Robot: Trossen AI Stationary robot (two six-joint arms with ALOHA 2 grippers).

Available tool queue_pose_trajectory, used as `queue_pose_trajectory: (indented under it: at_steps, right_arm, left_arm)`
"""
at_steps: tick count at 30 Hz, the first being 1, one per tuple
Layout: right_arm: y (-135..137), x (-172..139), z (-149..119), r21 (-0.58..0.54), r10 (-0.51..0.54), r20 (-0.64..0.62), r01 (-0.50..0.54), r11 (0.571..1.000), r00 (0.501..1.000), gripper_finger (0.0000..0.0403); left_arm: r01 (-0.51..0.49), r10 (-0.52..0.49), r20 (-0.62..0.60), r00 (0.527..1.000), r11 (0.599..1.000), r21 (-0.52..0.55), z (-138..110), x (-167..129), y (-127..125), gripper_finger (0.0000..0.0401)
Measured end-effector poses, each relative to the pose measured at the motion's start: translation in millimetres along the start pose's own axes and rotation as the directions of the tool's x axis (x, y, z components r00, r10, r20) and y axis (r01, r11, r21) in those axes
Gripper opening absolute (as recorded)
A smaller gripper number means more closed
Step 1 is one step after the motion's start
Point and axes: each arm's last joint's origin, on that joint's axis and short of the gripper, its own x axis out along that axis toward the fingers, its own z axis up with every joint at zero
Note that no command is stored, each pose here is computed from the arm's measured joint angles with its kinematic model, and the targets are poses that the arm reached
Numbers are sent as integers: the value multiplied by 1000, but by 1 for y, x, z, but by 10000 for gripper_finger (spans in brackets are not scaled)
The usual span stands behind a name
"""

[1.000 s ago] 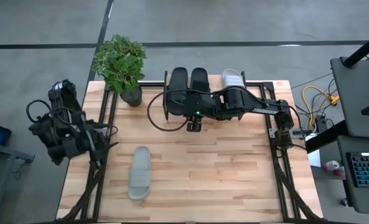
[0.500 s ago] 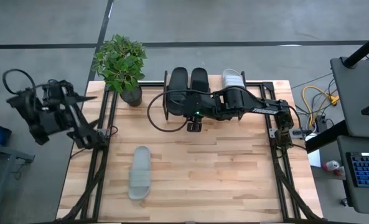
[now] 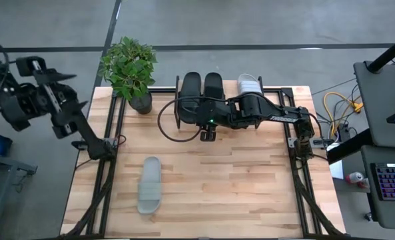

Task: Pick and place slides into the shelf
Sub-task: Put the gray slide on the shelf

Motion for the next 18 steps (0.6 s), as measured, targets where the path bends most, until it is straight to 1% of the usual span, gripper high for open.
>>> queue_pose_trajectory:
  at_steps: [3, 7, 9, 10, 12, 13, 15, 18]
  right_arm:
    - [0, 0, 0, 2, 0, 2, 0, 1000, 1000, 203]
    - [0, 0, 0, 2, 0, 2, 0, 1000, 1000, 203]
    - [0, 0, 0, 1, -1, 2, 1, 1000, 1000, 203]
    - [0, 0, 0, 1, 0, 2, 0, 1000, 1000, 203]
    - [0, 0, 0, 1, -1, 1, 1, 1000, 1000, 203]
    - [0, 0, 0, 1, -1, 1, 1, 1000, 1000, 203]
    - [0, 0, 0, 2, -3, 1, 3, 1000, 1000, 203]
    - [-1, 0, 0, 5, -5, 0, 5, 1000, 1000, 203]
  left_arm:
    - [36, -34, -48, 998, 998, 46, 13, 7, -8, 262]
    - [55, -51, -56, 997, 996, 66, 32, 20, -25, 262]
    - [38, -37, -64, 997, 999, 26, 38, 25, -24, 262]
    - [37, -37, -65, 997, 999, 7, 42, 28, -29, 262]
    - [47, -46, -81, 996, 999, 0, 46, 34, -40, 262]
    - [52, -51, -93, 994, 999, 9, 48, 38, -47, 262]
    - [55, -47, -124, 991, 997, 63, 48, 47, -63, 262]
    - [20, 9, -190, 982, 988, 151, 43, 68, -78, 262]
